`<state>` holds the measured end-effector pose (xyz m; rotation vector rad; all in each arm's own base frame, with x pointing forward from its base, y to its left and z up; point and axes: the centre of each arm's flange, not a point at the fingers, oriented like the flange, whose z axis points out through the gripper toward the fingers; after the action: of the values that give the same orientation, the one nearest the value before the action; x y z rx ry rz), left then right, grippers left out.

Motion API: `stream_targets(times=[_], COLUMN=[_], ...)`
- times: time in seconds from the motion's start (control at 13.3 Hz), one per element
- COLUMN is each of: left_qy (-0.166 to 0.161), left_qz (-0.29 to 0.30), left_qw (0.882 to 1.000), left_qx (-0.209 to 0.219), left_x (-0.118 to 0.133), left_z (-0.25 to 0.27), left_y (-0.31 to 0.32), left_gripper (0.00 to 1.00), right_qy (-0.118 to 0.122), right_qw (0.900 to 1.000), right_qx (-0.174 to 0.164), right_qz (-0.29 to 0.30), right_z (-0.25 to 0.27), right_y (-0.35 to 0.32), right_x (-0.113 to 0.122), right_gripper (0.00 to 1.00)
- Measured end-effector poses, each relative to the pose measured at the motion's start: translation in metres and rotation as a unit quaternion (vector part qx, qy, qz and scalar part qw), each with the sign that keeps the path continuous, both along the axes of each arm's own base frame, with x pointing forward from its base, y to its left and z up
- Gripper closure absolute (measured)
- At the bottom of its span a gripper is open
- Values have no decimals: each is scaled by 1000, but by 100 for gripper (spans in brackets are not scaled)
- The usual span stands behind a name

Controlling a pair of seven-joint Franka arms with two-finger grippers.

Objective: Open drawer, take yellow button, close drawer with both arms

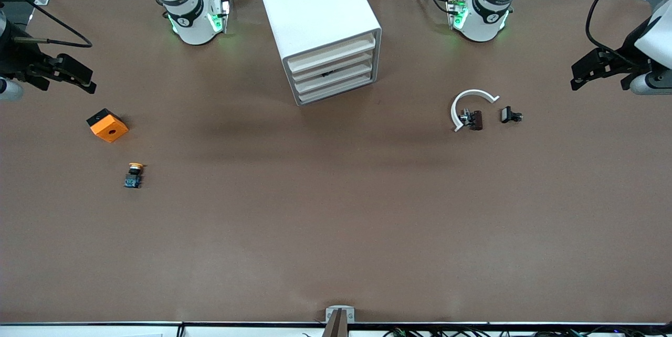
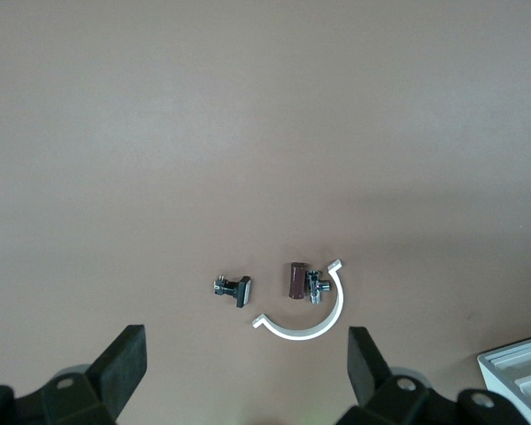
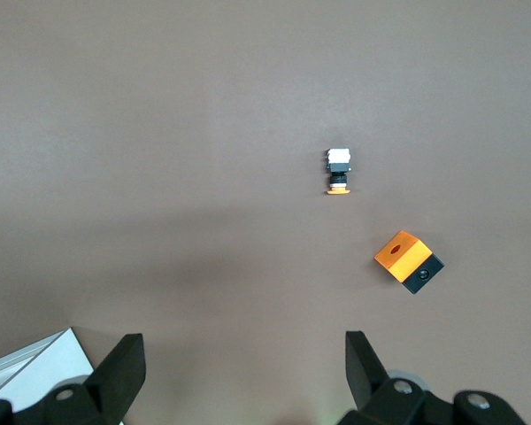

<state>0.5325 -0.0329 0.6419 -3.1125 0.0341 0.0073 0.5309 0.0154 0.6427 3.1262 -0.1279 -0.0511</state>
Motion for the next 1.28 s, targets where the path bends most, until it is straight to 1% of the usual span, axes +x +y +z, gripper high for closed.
stream_targets(times=[0.75, 1.28], left_qy=[0, -6], left_qz=[-3, 1], left_qw=[1000, 1000], left_qx=[0, -4], left_x=[0, 1], left_z=[0, 6], left_y=[-3, 0], left_gripper=[0, 0], right_qy=[0, 2], right_qw=[1000, 1000], right_qx=[0, 0], right_qz=[0, 0], right_z=[0, -1], right_y=[0, 0], right_x=[0, 1], right_gripper=[0, 0])
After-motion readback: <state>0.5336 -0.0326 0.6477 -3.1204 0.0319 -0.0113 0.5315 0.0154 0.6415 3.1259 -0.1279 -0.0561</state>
